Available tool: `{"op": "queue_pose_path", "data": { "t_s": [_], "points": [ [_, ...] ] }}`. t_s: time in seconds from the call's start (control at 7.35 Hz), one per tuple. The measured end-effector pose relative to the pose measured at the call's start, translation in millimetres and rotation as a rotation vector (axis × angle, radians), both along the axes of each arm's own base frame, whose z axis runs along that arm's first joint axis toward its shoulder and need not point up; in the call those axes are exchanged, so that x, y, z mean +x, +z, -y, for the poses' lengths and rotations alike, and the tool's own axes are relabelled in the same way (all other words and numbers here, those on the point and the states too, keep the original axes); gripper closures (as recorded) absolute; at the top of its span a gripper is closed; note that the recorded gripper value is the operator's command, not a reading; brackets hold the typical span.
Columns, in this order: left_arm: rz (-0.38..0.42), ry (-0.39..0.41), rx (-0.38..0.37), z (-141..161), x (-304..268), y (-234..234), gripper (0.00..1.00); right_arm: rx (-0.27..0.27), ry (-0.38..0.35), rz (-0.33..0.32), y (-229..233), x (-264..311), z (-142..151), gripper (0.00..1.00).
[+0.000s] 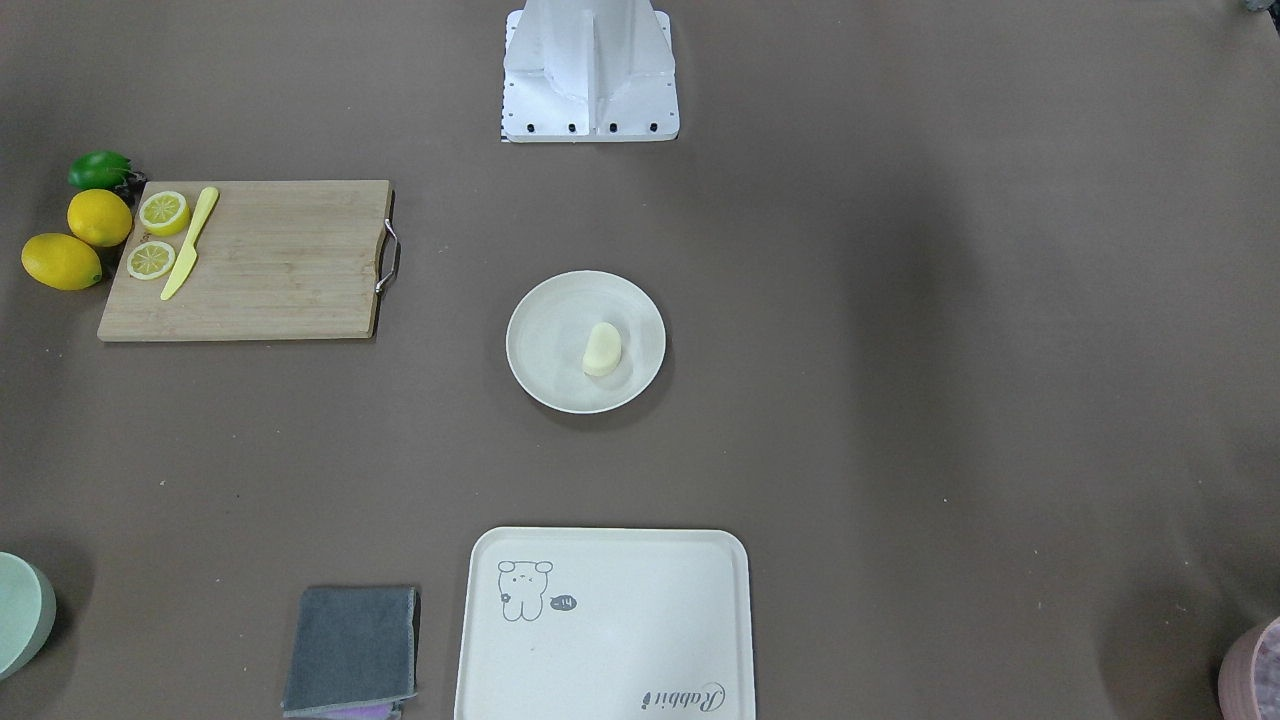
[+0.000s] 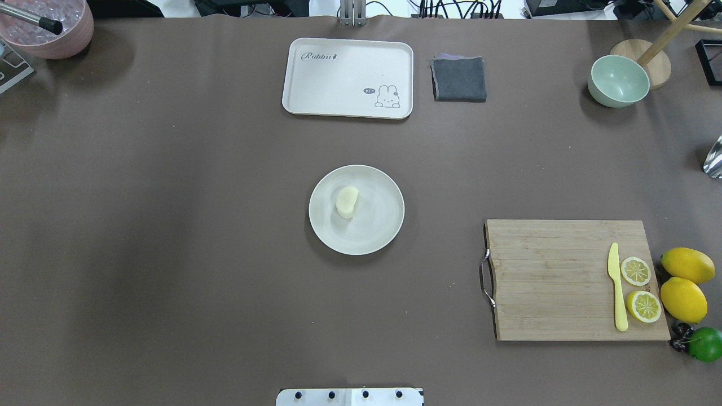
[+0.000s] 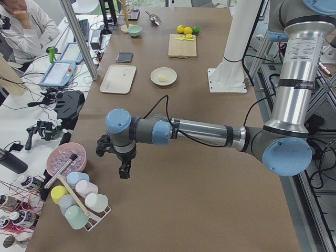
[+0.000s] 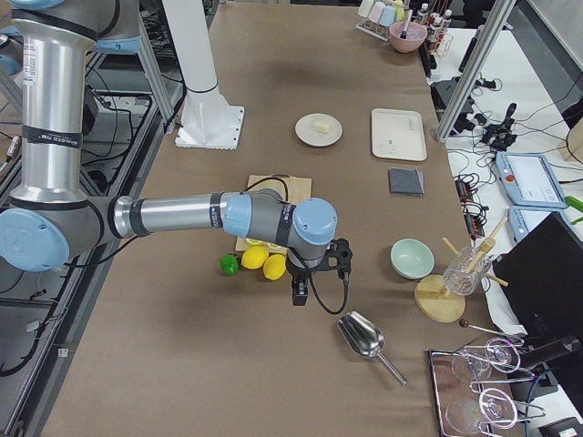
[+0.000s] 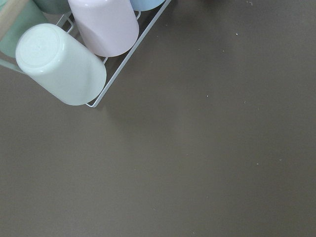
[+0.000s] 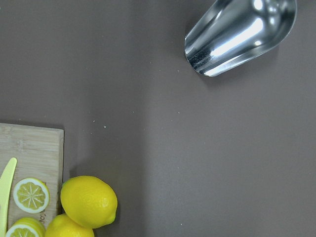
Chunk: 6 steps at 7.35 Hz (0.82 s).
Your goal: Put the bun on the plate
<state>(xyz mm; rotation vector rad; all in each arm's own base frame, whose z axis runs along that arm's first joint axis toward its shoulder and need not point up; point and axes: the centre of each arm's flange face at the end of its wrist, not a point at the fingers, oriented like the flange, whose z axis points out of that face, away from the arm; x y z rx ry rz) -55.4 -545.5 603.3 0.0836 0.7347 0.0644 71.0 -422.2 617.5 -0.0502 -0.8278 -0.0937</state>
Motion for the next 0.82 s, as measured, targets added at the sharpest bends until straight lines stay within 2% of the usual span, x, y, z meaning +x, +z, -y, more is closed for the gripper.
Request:
{"op": "queue_pose_path", "data": {
  "t_s": [0.41, 0.82],
  "points": [
    [0.000, 0.001, -0.005, -2.8, 0.0, 3.6, 0.02, 0.017, 0.027, -0.010, -9.3, 10.8, 2.6, 0.00],
    [-0.001, 0.001, -0.006, -4.2, 0.0, 5.2, 0.02, 0.037, 0.053, -0.079, -17.3, 16.1, 5.0, 0.00]
  ]
}}
